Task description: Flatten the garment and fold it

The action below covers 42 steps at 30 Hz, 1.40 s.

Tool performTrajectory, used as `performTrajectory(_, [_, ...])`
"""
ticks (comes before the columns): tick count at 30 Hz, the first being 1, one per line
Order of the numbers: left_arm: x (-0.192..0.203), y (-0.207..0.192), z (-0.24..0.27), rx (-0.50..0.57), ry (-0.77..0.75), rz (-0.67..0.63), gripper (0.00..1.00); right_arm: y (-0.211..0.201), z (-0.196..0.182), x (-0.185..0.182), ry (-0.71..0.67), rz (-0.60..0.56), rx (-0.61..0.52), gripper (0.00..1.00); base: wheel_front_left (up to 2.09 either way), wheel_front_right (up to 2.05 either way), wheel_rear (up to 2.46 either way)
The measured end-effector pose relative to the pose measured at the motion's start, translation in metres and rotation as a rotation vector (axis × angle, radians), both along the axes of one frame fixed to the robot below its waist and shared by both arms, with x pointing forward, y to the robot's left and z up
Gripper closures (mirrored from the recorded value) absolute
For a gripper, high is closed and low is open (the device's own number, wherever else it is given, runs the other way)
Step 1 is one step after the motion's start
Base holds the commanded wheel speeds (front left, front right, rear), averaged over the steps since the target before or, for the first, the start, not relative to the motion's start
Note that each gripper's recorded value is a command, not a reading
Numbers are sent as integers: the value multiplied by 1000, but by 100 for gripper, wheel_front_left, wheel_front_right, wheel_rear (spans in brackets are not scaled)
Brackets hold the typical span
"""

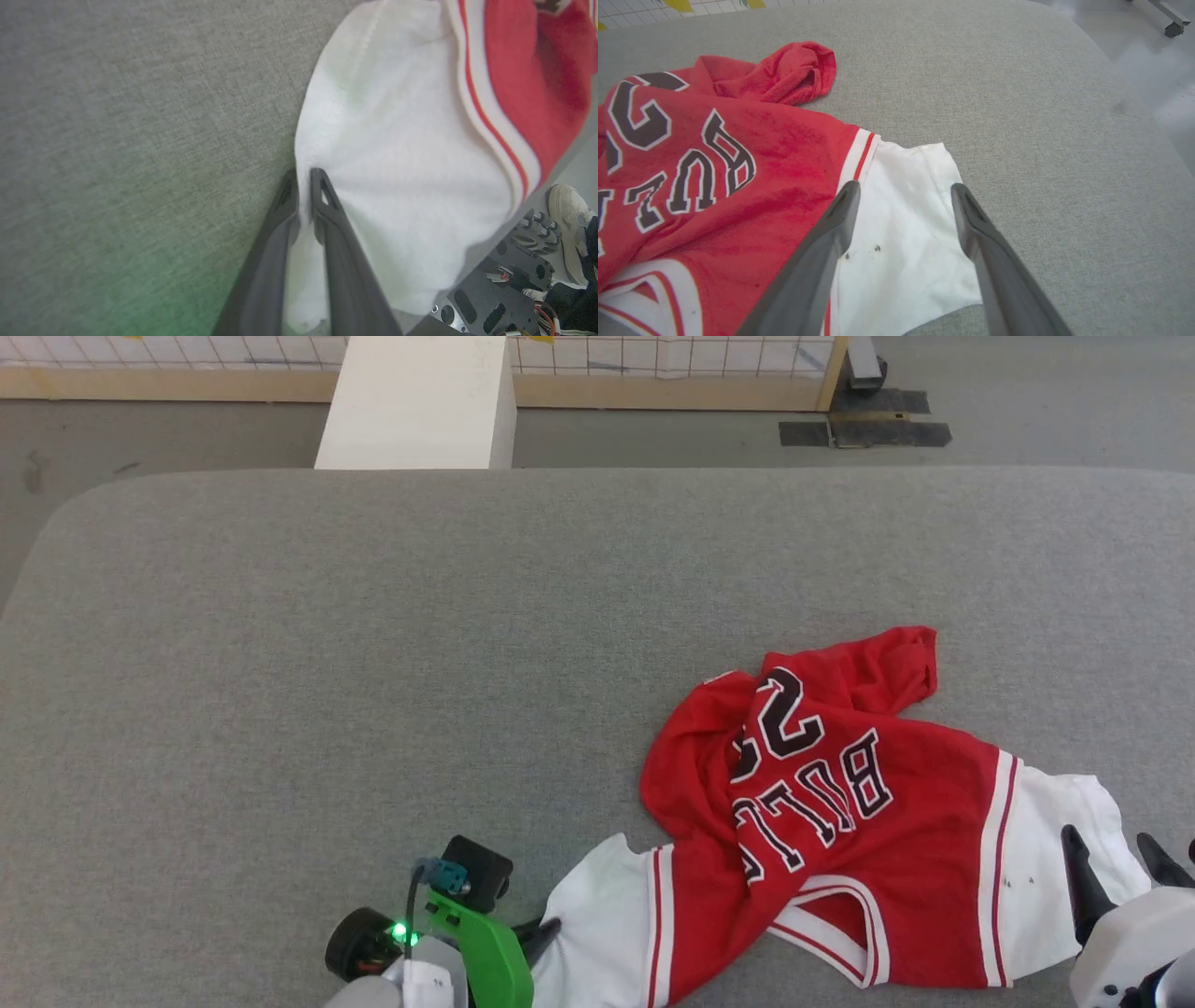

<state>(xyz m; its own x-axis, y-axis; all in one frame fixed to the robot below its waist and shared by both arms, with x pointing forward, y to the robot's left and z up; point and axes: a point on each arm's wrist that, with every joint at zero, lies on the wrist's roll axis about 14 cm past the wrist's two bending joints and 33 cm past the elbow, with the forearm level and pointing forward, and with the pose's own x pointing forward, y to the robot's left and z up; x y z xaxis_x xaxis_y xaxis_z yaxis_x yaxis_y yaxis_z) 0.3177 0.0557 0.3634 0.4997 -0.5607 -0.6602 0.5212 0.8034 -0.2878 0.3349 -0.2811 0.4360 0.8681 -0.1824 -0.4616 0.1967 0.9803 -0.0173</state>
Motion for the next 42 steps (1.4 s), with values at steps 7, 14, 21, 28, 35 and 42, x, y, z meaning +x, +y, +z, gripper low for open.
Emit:
performTrajectory(7, [25,19,24,-76,-167,138,100,3,7,-1,-25,9,-5,0,0,0,0])
performTrajectory(14, [67,87,74,-76,-450,416,100,21,16,3,-53,69,1,0,0,0,0])
performTrajectory(21, [90,133,76,-16,-483,572,100,36,8,9,-20,124,7,0,0,0,0])
performTrajectory(28, [108,148,81,12,-576,620,0,43,-3,6,14,138,25,0,0,0,0])
performTrajectory(35, [107,143,146,-45,-817,607,0,37,-13,-17,87,112,35,0,0,0,0])
performTrajectory(42, [58,146,188,-116,-969,678,0,41,-32,-34,236,119,46,0,0,0,0])
